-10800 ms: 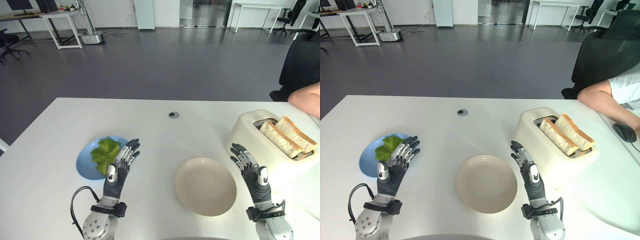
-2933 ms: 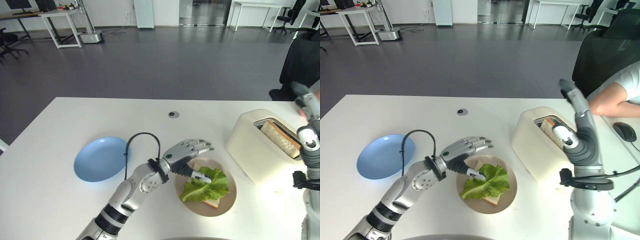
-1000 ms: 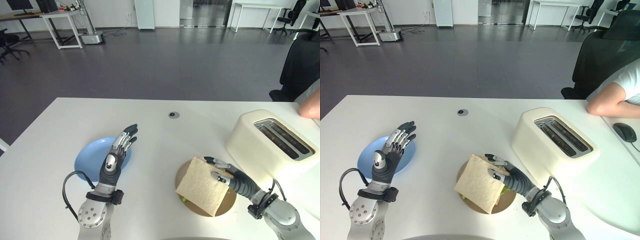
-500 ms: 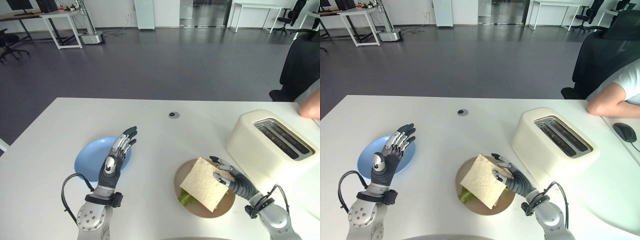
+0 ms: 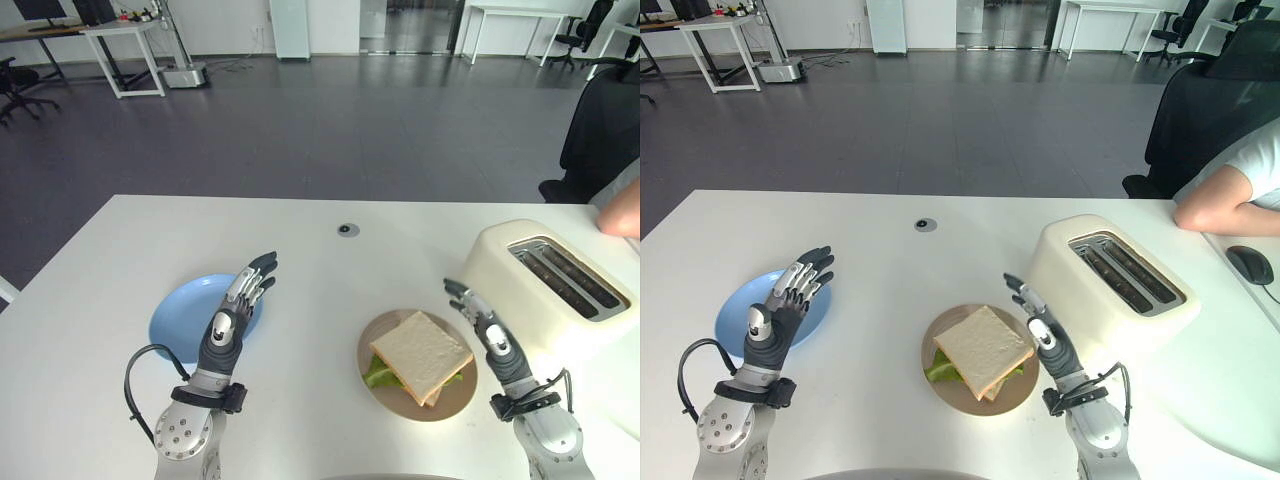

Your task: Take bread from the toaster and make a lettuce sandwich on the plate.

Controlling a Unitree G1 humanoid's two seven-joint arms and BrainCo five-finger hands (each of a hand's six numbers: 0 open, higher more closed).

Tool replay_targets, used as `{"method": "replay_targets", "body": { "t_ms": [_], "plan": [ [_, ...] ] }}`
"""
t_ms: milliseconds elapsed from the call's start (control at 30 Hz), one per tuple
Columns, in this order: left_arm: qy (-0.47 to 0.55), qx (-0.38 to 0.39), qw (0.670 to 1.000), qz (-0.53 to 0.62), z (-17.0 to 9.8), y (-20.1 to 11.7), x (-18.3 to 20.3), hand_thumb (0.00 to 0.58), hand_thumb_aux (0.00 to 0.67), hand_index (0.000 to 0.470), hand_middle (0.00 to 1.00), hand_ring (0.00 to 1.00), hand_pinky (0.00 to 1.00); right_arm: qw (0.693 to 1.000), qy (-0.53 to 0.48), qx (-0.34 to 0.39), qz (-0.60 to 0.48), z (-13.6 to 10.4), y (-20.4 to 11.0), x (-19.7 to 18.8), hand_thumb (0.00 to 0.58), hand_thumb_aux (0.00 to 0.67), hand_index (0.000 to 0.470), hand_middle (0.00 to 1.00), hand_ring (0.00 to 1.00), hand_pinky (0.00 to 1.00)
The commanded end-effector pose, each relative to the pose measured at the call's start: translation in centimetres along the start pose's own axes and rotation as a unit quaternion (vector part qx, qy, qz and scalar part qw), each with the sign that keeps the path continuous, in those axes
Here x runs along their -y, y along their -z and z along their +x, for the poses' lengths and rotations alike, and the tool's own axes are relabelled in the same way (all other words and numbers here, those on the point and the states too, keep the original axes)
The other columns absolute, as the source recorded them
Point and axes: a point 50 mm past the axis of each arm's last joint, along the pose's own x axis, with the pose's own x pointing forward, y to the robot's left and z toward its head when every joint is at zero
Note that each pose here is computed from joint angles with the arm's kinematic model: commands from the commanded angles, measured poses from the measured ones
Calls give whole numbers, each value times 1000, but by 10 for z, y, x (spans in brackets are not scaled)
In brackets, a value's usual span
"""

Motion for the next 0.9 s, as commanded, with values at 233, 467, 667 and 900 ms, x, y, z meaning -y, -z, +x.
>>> {"method": "replay_targets", "body": {
  "t_ms": [233, 467, 667, 900],
  "plan": [
    [332, -50, 942, -1, -12, -8, 49, 580, 670, 470, 1000, 1000, 1000, 963, -220, -88, 128, -34, -29, 30, 580, 670, 470, 1000, 1000, 1000],
    [505, -108, 851, 89, -29, 2, 74, 580, 670, 470, 1000, 1000, 1000, 817, -489, -296, -77, -95, 7, 21, 580, 670, 470, 1000, 1000, 1000],
    [505, -164, 827, 186, -40, 33, 87, 580, 670, 470, 1000, 1000, 1000, 798, -498, -249, -229, -77, 37, -14, 580, 670, 470, 1000, 1000, 1000],
    [472, -218, 807, 280, -32, 79, 115, 580, 670, 470, 1000, 1000, 1000, 786, -451, -200, -372, -36, 63, -37, 580, 670, 470, 1000, 1000, 1000]
  ]
}}
